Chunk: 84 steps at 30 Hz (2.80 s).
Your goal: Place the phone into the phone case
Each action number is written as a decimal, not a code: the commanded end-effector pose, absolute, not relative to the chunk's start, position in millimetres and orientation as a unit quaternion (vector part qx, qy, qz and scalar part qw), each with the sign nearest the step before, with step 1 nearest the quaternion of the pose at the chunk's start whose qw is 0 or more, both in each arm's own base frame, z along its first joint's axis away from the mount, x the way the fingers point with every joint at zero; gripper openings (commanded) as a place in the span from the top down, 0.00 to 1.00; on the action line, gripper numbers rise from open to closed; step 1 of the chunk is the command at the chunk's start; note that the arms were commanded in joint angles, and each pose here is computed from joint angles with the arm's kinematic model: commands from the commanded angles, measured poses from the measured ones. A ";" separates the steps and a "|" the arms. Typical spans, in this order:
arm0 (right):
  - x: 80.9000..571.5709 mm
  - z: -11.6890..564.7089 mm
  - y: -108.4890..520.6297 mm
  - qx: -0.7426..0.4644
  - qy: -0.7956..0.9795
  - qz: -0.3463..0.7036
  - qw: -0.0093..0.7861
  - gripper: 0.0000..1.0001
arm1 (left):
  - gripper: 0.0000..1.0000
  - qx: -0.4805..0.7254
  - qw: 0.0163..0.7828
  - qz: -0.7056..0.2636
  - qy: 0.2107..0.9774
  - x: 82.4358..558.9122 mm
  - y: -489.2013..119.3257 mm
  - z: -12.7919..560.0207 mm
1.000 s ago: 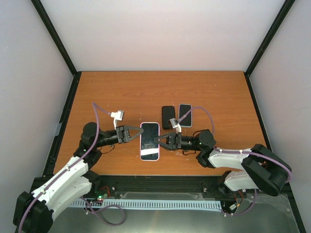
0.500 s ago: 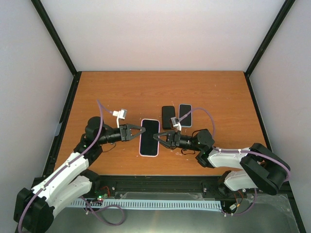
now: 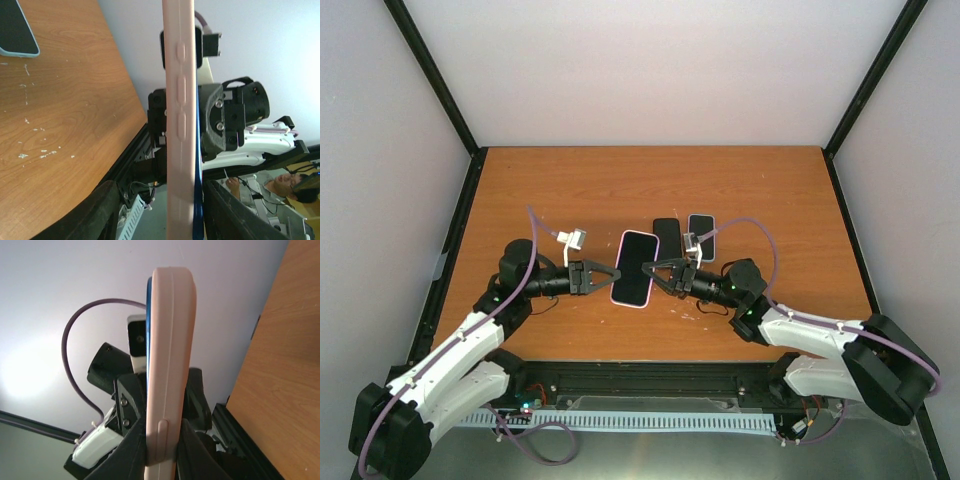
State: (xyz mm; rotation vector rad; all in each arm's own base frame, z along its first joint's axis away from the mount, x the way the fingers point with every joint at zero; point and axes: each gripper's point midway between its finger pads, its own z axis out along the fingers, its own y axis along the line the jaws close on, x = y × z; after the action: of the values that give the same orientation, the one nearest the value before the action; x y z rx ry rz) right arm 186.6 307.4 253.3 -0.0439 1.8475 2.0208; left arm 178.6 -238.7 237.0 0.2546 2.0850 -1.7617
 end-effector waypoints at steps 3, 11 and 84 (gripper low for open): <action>200.3 287.3 305.3 -0.027 0.645 0.718 0.259 0.91 | 0.58 0.126 0.190 -0.649 0.726 169.1 -241.8 244.8; 205.9 279.2 305.4 -0.023 0.667 0.695 0.269 0.92 | 0.90 0.112 0.187 -0.614 0.759 179.1 -241.0 234.2; 199.1 247.0 206.7 0.044 0.789 0.495 0.362 0.00 | 1.00 -0.095 0.219 -0.444 0.864 299.9 -178.2 131.9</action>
State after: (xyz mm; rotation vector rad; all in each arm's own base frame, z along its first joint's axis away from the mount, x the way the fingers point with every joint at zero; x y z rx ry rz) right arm 201.5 220.3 257.2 0.0964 2.0092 1.3548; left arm 262.7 -189.8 116.6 -0.2000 2.4946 -1.2296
